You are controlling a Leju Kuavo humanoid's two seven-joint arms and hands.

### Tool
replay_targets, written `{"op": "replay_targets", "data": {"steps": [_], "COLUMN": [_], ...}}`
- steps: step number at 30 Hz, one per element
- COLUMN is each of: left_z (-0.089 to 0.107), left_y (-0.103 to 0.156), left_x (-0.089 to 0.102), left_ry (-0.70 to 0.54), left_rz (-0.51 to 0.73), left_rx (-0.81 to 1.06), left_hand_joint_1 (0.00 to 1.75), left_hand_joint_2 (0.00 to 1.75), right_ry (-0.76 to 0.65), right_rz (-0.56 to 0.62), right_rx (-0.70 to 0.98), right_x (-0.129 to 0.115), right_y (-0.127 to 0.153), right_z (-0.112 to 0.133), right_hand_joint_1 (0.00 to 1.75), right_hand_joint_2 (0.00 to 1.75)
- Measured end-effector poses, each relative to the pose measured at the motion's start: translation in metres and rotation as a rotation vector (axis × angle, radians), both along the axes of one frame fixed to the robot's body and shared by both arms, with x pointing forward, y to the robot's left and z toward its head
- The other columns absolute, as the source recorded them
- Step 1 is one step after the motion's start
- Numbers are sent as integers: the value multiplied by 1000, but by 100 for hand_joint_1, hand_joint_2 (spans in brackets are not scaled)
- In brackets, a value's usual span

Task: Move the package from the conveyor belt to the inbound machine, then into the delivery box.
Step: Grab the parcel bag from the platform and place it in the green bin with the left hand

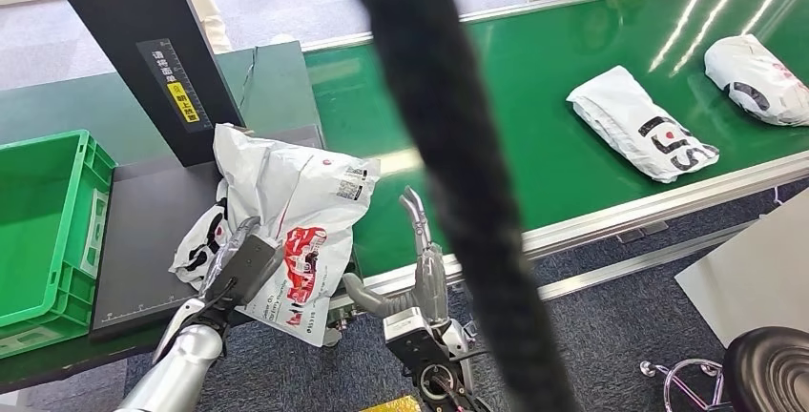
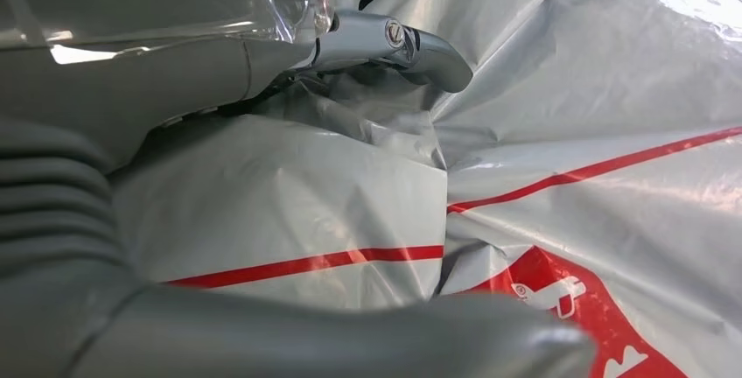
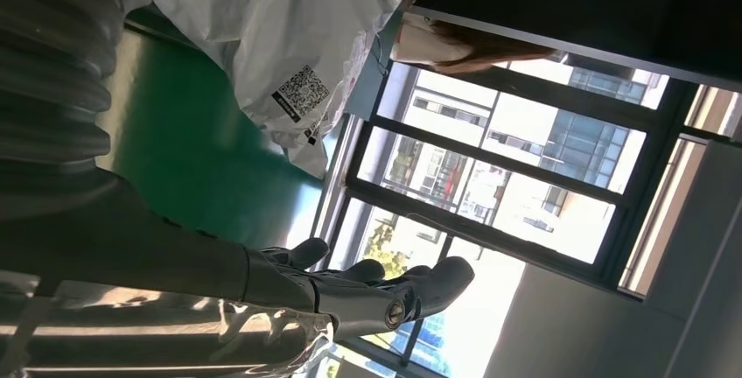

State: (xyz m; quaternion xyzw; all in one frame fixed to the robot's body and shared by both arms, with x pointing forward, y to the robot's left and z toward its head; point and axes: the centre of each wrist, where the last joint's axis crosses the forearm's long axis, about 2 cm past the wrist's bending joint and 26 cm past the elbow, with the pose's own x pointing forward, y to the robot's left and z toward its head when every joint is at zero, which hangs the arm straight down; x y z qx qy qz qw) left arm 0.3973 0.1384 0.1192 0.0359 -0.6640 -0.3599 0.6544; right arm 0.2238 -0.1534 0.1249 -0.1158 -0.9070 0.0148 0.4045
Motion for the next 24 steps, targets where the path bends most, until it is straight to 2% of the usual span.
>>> {"op": "replay_targets", "data": {"steps": [6, 7, 10, 11, 16, 18, 20, 22, 24], "left_z": [-1, -1, -1, -1, 2, 3, 3, 3, 2], "left_y": [4, 5, 7, 7, 10, 11, 12, 12, 12], "left_x": [1, 1, 2, 2, 4, 6, 7, 7, 6], "left_ry": [0, 0, -1, -2, -9, -11, -12, -11, -8], "left_rz": [20, 22, 27, 29, 38, 42, 44, 45, 42], "left_rx": [-23, -21, -14, -11, -6, -7, -7, -7, -7], "left_hand_joint_1": [0, 21, 148, 168, 136, 87, 25, 5, 0], "left_hand_joint_2": [0, 0, 0, 0, 0, 0, 0, 0, 0], "right_ry": [-3, -3, -5, -6, -10, -11, -12, -11, -11], "right_rz": [-6, -6, -11, -13, -21, -23, -25, -26, -27], "right_rx": [15, 17, 19, 20, 25, 27, 29, 29, 29], "right_x": [0, 0, 0, 0, 0, 0, 0, 0, 0], "right_y": [-3, -3, -4, -5, -7, -7, -8, -8, -8], "right_z": [2, 2, 3, 3, 4, 5, 5, 5, 5], "right_hand_joint_1": [0, 0, 0, 0, 0, 0, 0, 0, 0], "right_hand_joint_2": [175, 175, 175, 175, 175, 175, 175, 175, 175]}}
